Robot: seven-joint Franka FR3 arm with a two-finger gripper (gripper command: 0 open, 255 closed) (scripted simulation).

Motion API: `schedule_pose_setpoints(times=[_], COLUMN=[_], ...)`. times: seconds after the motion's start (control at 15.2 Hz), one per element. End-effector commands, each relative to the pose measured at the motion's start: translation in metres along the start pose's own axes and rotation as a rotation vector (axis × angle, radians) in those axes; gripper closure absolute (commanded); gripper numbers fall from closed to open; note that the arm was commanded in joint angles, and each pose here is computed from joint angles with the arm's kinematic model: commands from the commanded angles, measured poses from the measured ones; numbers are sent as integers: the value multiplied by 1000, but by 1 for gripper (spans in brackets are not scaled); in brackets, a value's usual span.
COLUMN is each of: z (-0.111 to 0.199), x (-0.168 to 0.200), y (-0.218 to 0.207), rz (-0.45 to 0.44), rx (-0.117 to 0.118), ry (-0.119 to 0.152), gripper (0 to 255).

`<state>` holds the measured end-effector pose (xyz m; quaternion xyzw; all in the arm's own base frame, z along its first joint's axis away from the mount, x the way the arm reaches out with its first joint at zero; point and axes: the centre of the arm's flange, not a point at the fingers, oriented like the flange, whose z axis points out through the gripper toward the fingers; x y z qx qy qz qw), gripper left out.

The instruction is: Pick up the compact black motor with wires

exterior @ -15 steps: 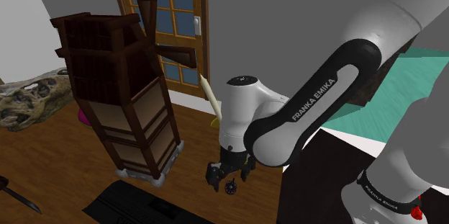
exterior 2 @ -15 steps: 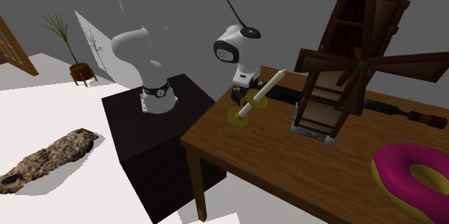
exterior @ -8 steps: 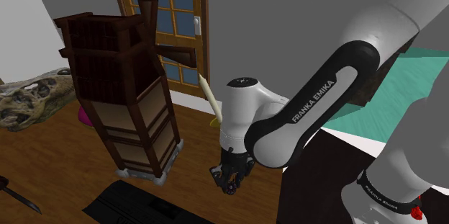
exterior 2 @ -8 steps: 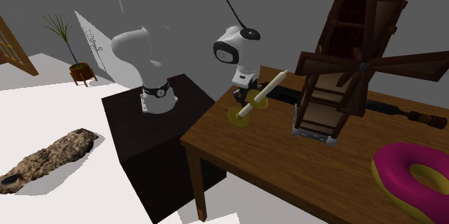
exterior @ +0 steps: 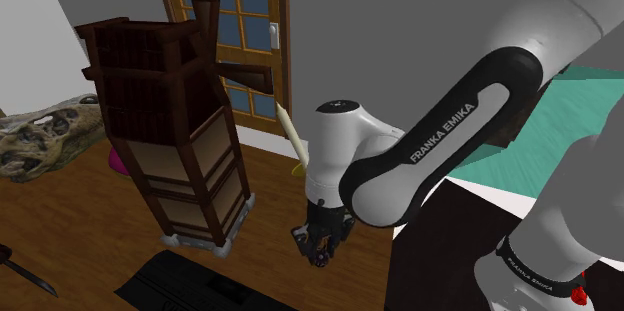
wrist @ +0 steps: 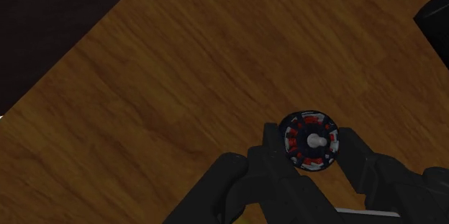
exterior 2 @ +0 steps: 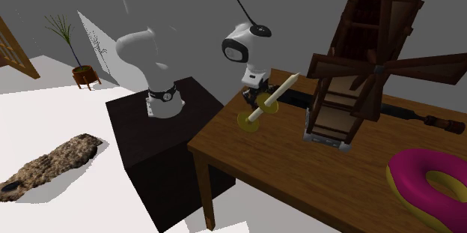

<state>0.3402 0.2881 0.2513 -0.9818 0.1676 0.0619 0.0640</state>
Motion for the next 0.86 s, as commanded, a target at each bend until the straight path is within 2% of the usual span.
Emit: schedule_pose_setpoints(times=[0.0, 0.66, 0.79], z=[-10, -62, -63], x=[-1, -8, -9], y=[-1, -6, -6], rz=[0, 0, 0], rx=[0, 0, 0], ry=[0, 0, 0], gripper=[255, 255, 255])
